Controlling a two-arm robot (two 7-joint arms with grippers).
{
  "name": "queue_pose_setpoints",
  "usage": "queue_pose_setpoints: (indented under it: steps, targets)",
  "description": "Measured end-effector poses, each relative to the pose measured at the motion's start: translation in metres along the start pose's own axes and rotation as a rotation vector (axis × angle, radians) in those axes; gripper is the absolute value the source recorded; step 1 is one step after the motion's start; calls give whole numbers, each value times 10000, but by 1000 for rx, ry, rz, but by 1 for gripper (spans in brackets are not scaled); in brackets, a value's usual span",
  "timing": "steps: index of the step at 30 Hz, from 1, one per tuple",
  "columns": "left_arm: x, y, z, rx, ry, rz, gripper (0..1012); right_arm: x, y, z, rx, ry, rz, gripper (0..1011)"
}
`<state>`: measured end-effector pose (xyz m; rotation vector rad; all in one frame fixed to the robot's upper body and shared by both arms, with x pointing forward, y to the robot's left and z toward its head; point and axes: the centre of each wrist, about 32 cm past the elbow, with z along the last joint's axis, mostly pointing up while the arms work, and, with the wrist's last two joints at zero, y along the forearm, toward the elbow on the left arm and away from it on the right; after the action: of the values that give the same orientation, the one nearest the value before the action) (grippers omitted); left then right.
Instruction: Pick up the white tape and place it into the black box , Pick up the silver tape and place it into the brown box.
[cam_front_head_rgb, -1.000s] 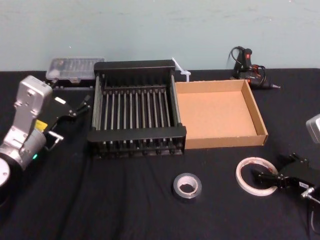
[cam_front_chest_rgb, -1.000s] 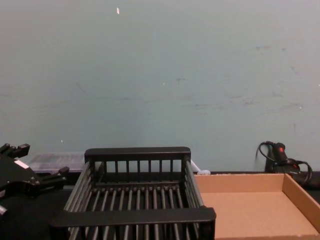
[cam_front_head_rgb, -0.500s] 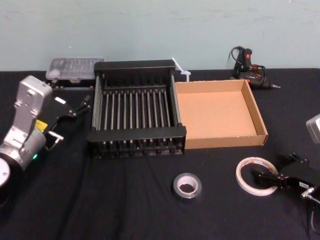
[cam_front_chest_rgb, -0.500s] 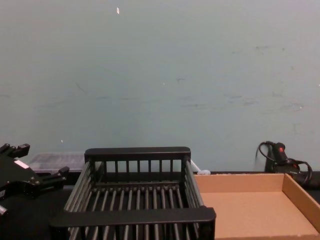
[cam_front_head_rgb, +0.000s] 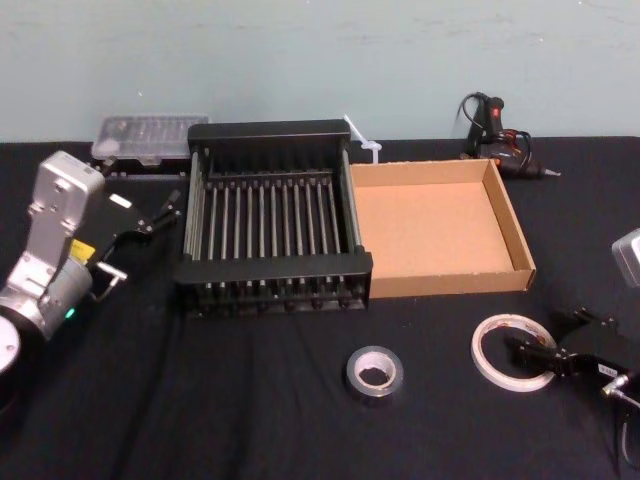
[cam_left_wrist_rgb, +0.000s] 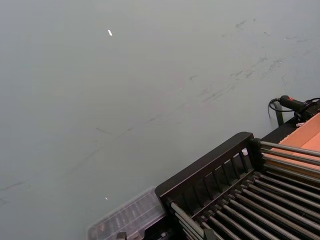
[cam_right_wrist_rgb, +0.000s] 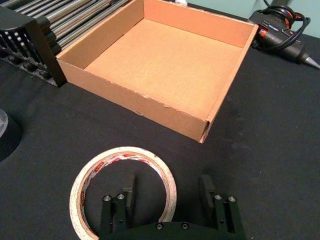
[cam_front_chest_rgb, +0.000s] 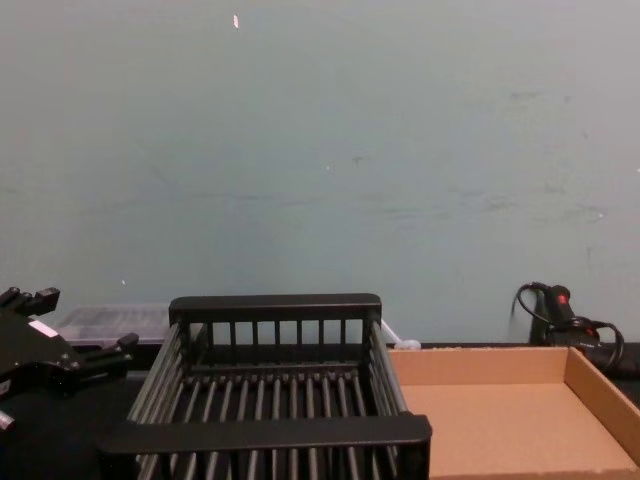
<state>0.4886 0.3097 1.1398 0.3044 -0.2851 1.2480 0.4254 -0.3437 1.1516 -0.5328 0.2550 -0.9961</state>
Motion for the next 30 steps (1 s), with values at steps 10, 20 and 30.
queue_pose_setpoints:
  steps: [10, 20, 30]
  targets:
    - [0, 0, 0, 0, 0, 0, 1001, 0, 0, 0, 0, 0, 0, 547]
    - [0, 0, 0, 0, 0, 0, 1001, 0, 0, 0, 0, 0, 0, 243]
    - [0, 0, 0, 0, 0, 0, 1001, 0, 0, 0, 0, 0, 0, 81]
